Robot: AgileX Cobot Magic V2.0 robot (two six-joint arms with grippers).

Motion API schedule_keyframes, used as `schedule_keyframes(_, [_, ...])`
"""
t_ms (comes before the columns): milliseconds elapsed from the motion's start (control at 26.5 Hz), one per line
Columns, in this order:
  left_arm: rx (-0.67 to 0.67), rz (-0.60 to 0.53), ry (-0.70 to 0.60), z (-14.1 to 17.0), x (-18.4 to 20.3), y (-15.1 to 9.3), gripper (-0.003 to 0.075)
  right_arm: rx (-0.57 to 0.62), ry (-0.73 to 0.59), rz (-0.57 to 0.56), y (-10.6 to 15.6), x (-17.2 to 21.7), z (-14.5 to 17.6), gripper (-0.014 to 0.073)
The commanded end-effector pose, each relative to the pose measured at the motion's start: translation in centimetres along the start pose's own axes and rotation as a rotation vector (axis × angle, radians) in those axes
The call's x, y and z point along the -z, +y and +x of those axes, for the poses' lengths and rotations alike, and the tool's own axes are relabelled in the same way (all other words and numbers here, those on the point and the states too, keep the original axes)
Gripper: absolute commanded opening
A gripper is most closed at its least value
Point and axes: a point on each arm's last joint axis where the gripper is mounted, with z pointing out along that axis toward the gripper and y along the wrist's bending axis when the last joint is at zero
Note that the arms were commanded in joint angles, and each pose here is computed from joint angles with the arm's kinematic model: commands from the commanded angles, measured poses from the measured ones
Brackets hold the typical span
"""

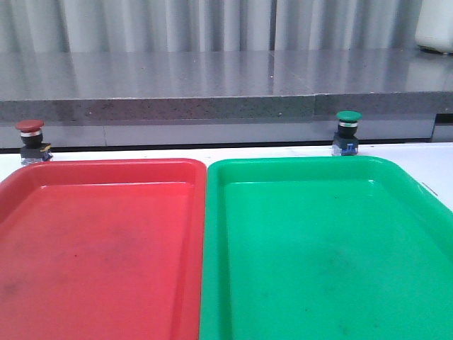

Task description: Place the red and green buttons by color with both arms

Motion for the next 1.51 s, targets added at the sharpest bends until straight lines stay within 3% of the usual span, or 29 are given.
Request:
schedule_keyframes(0, [0.015,0.020,-0.071,0.0,0.1,-0.1,-0.0020,0.006,-0.093,0.002,0.0,0.2,-1.0,-0.0108])
schedule_keyframes(868, [0.015,0.020,-0.071,0.0,0.1,-0.1,-0.0020,0.006,-0.093,0.002,0.0,0.2,-1.0,-0.0108])
schedule_keyframes(1132, [0.015,0.031,-0.135,-0.6,0.1,-0.2,-0.0020,0.006,-0.106,0.002,0.0,0.2,-1.1,-0.0108])
schedule_keyframes(1472, [0.019,0.038,-0.213,-3.3,0.5,-0.4,-0.0020,0.007,-0.229,-0.003,0.2,0.9,-4.3,-0.0108])
